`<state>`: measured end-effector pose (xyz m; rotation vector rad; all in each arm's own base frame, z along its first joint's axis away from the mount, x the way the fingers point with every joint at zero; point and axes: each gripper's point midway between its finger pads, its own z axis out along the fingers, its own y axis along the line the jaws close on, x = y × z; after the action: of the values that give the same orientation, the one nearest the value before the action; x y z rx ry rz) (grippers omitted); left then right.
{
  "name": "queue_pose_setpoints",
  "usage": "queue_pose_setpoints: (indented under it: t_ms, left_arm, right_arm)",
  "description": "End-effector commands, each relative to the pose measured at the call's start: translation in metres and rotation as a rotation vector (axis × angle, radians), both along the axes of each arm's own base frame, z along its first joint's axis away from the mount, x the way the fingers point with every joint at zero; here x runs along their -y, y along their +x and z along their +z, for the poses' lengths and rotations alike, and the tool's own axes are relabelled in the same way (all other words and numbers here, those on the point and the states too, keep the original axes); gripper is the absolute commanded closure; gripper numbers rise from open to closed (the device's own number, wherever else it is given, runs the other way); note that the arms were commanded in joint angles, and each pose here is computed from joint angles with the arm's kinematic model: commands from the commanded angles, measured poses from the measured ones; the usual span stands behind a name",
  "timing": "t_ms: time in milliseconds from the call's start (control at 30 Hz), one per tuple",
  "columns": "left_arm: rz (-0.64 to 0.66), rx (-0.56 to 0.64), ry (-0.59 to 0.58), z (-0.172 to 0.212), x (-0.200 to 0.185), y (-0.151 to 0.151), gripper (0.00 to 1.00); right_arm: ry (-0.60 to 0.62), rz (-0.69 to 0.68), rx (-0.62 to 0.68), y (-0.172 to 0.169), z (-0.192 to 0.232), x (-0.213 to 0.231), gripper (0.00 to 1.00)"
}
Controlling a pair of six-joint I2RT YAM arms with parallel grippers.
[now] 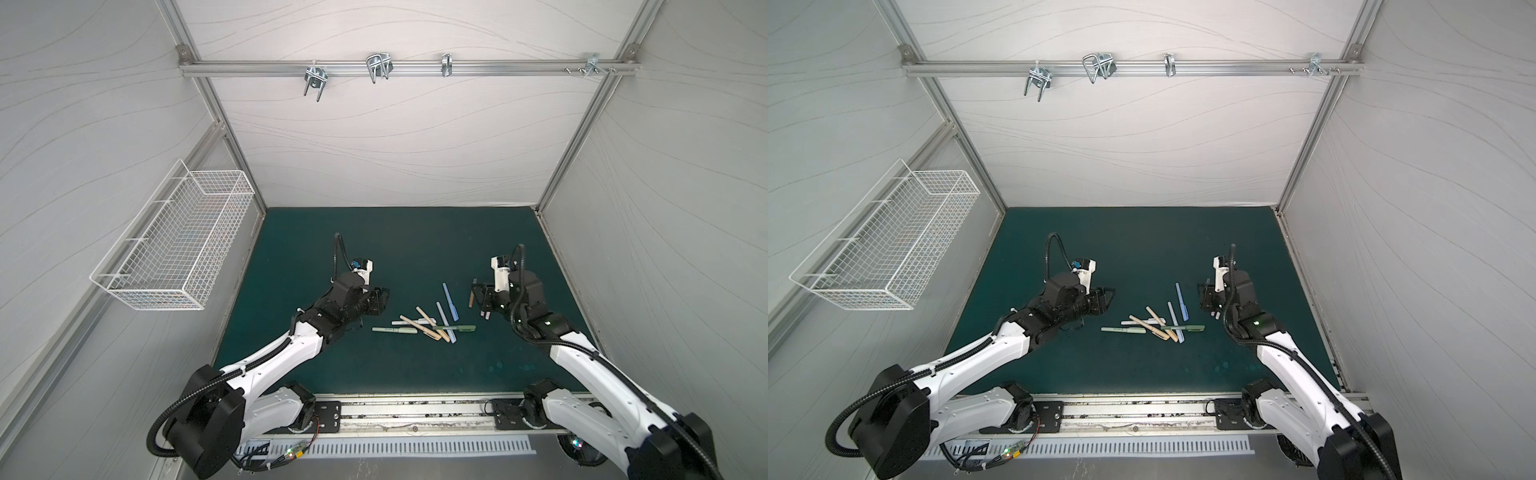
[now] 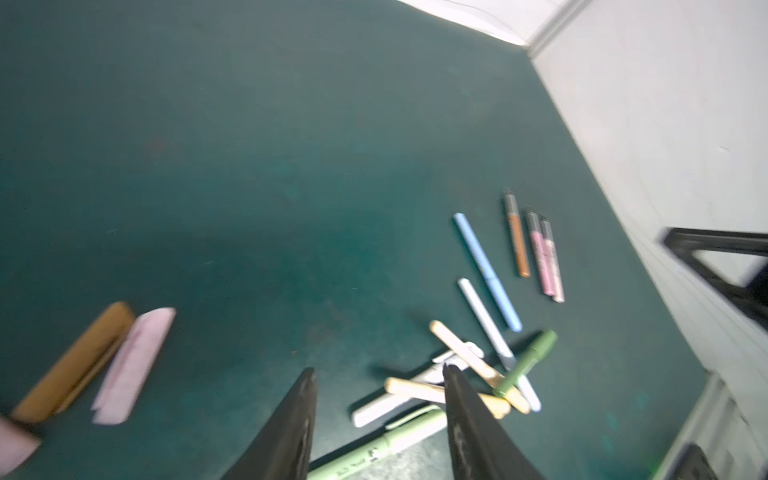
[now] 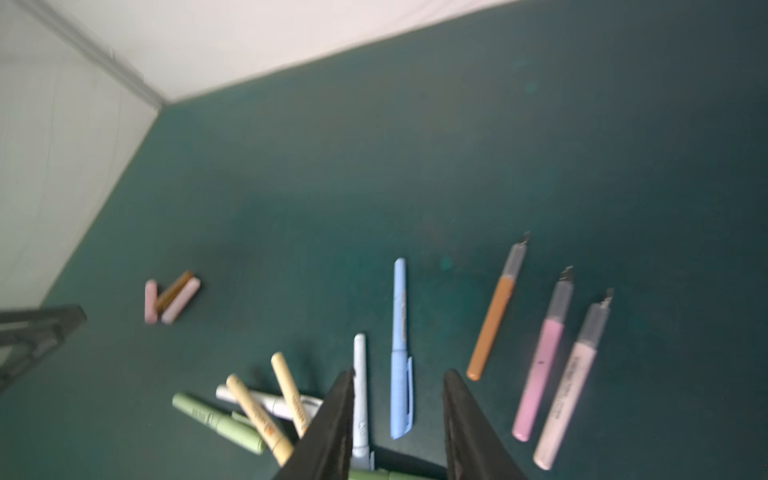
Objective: Open the pen caps
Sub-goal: 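Reach the right gripper into the pen pile and grasp the light blue pen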
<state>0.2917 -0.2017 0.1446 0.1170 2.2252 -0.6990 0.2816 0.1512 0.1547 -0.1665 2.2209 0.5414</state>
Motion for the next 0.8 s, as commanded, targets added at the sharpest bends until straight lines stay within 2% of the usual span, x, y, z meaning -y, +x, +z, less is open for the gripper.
queue_pose_setpoints:
  t_ms: [0,333,633,767]
  left_arm:
    - [-0.088,0.064,-0.058,0.016,0.017,-0.001,0.5]
    - [-0.25,0.059,-0.125,0.019,0.049,-0.013,0.5]
    - [-0.319,0.02,-0.115,0.01,0.067,-0.018,0.5]
    - [-0.318,0.012,-0.11,0.009,0.068,-0.017,0.5]
  right_arm:
    - [-0.057,0.097,-0.014,0.001,-0.001,-0.022,0.64]
    - [-0.247,0.08,-0.228,0.01,-0.053,-0.035,0.64]
    - [-0.301,0.081,-0.337,0.016,-0.083,-0.04,0.65]
    - [-0.319,0.084,-0.36,0.02,-0.091,-0.042,0.71]
